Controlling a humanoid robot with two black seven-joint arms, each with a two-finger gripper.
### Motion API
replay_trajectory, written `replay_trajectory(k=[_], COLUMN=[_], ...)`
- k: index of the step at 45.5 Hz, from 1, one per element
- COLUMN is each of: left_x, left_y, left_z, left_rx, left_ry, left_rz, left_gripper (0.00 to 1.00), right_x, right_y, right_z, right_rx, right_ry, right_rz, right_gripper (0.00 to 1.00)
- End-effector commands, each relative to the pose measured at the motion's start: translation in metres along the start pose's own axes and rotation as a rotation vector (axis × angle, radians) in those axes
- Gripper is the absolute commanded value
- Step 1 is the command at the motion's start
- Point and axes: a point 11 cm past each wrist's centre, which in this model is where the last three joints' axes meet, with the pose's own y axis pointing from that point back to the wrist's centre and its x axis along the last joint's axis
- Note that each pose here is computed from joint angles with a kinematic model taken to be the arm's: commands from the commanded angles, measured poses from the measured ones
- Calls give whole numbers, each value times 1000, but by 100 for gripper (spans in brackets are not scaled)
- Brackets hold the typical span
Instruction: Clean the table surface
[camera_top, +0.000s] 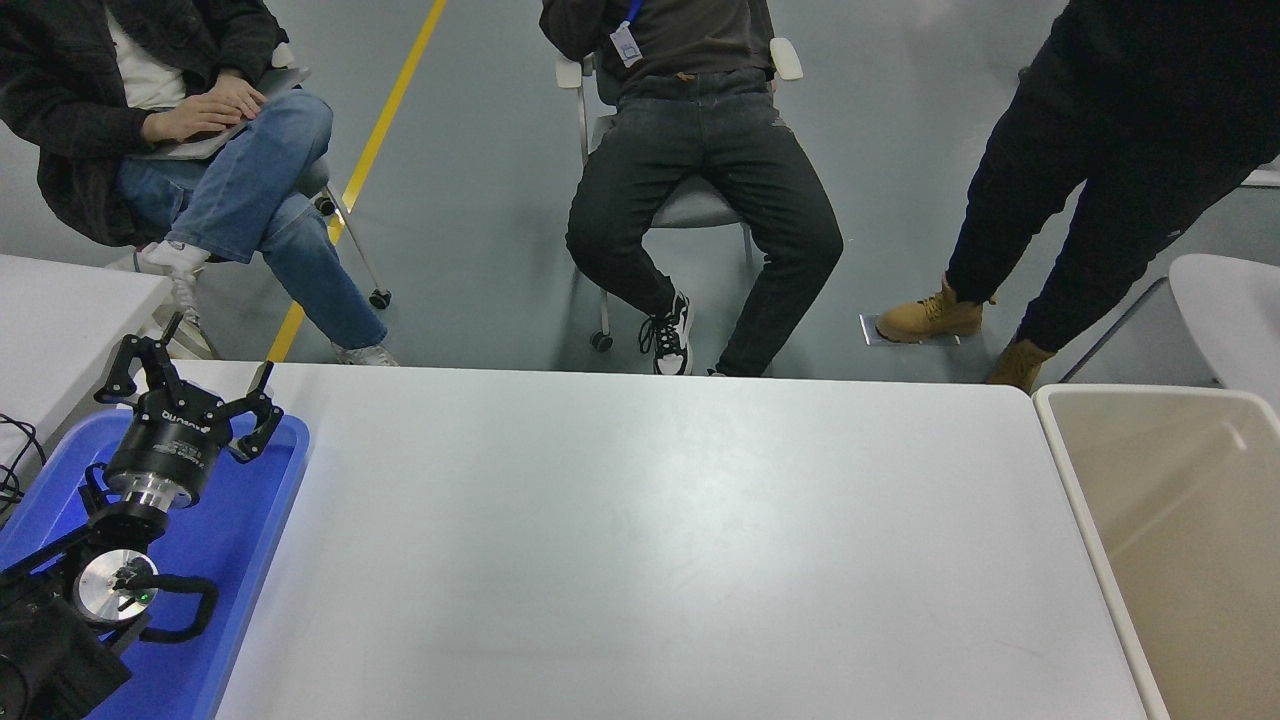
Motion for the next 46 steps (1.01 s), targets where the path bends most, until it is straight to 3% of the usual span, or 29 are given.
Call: replay_trajectory(k=[1,13,21,36,46], left_x=[0,0,0,0,0], left_y=[0,0,0,0,0], left_z=[0,0,0,0,0], left_rx=[0,0,1,0,0], left_ry=[0,0,-1,0,0], left_rz=[0,0,0,0,0], left_gripper=[100,100,100,100,100], right_x=[-21,-52,-89,-151,-169], right_y=[4,16,29,49,64], right_z=[-60,-101,-95,-16,33], right_rx=[77,170,176,101,97], right_ry=[-300,-562,-610,-777,-795], right_rz=[-110,-259,-426,-530,-567], right_gripper=[99,99,99,99,99])
